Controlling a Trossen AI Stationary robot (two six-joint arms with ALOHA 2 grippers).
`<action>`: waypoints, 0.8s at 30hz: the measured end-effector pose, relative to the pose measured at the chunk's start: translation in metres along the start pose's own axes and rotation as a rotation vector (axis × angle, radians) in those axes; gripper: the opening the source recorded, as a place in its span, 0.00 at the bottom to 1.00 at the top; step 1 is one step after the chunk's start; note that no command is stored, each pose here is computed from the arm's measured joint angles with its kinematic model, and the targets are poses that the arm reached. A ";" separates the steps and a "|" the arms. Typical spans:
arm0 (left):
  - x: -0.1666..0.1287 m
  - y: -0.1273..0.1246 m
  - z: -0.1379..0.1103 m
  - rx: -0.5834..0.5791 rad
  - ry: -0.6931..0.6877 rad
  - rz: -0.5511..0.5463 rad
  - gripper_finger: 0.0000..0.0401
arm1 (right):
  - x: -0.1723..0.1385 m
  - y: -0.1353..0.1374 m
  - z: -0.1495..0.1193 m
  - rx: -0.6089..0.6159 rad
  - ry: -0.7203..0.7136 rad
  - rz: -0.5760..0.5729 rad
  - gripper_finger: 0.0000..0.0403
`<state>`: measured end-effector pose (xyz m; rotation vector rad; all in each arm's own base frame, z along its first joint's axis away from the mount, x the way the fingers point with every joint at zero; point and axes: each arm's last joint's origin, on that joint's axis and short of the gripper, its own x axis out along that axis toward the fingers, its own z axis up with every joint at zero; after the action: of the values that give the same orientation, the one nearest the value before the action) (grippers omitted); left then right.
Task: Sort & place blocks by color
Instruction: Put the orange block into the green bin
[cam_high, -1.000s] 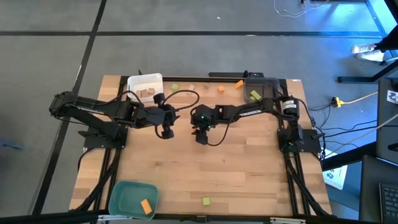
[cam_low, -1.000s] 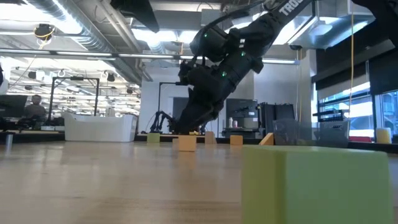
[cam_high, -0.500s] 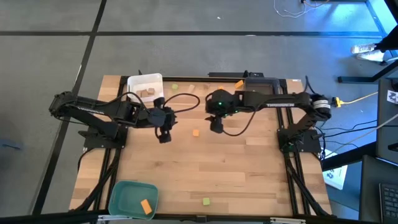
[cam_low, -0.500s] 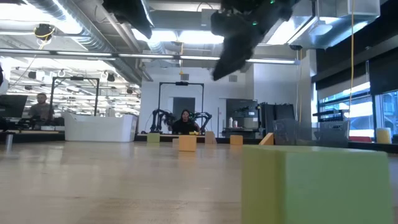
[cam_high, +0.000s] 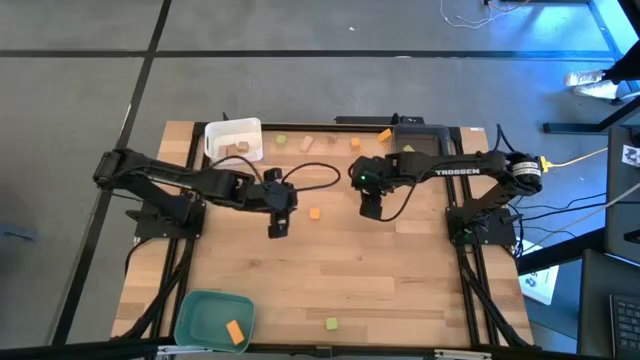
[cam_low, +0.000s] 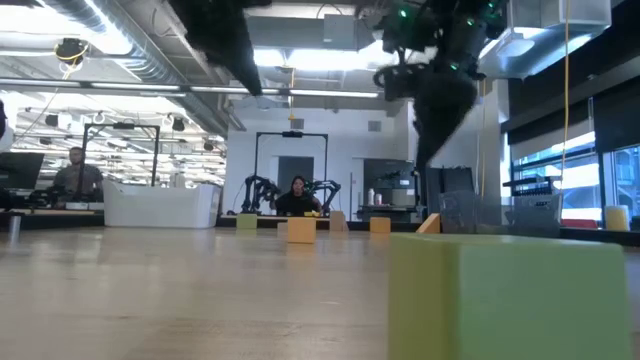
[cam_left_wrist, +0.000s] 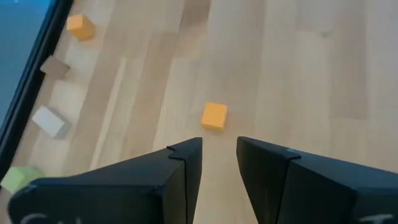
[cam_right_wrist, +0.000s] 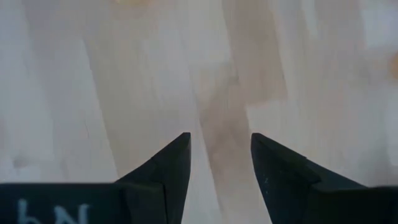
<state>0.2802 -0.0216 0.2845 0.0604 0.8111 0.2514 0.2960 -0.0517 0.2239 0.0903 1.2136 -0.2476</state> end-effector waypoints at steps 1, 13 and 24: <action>0.005 0.001 0.000 -0.002 0.014 0.007 0.23 | 0.003 0.000 -0.003 0.005 0.006 0.000 0.42; 0.056 0.013 0.000 -0.102 0.088 -0.120 0.23 | 0.007 0.000 -0.006 0.134 -0.002 0.000 0.42; 0.074 0.018 0.004 -0.182 0.051 -0.132 0.23 | 0.007 0.001 -0.002 0.134 -0.048 0.005 0.42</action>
<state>0.3284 0.0142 0.2375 -0.1708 0.8364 0.2017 0.2970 -0.0518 0.2167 0.2026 1.1486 -0.3248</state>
